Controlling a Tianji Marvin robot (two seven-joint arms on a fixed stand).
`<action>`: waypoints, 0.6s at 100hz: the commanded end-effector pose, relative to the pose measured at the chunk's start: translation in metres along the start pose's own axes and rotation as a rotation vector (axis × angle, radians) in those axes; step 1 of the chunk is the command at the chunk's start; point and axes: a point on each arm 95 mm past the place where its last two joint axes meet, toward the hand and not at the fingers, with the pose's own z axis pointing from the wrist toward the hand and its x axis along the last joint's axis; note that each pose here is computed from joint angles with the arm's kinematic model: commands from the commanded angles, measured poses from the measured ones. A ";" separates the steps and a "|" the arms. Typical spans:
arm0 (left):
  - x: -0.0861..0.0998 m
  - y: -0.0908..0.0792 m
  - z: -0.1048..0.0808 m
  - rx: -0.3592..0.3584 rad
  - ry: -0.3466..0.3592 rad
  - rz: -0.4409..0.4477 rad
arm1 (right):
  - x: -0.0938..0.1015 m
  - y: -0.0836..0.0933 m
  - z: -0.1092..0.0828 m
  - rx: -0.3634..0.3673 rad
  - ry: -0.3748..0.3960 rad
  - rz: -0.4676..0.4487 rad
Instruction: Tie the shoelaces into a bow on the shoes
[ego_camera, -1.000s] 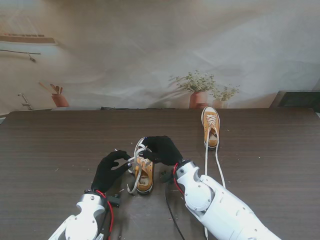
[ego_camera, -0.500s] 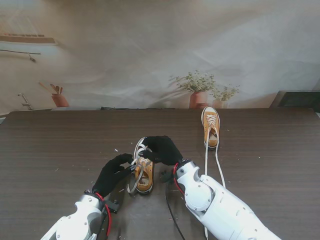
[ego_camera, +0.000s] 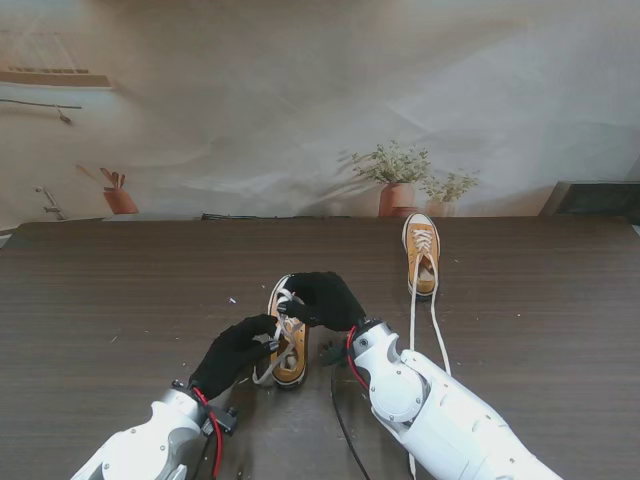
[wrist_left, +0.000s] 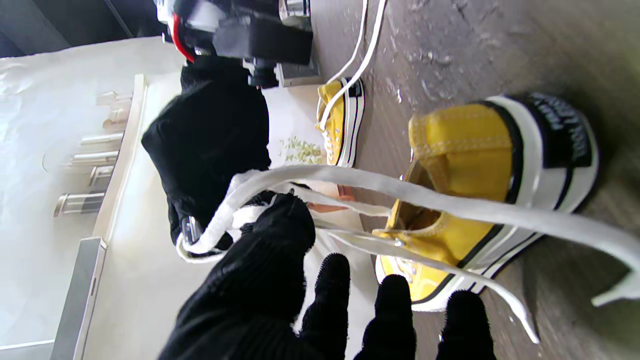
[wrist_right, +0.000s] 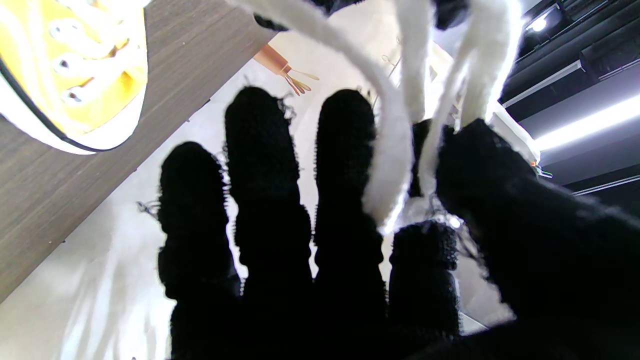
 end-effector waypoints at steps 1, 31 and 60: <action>0.001 0.002 -0.005 -0.025 -0.008 0.003 | 0.000 0.000 -0.001 0.014 0.001 -0.002; -0.001 -0.002 -0.020 -0.074 -0.032 -0.006 | 0.001 -0.002 0.000 0.015 0.002 0.000; 0.002 0.002 -0.017 -0.111 -0.027 -0.086 | 0.005 -0.007 0.002 0.026 0.017 0.000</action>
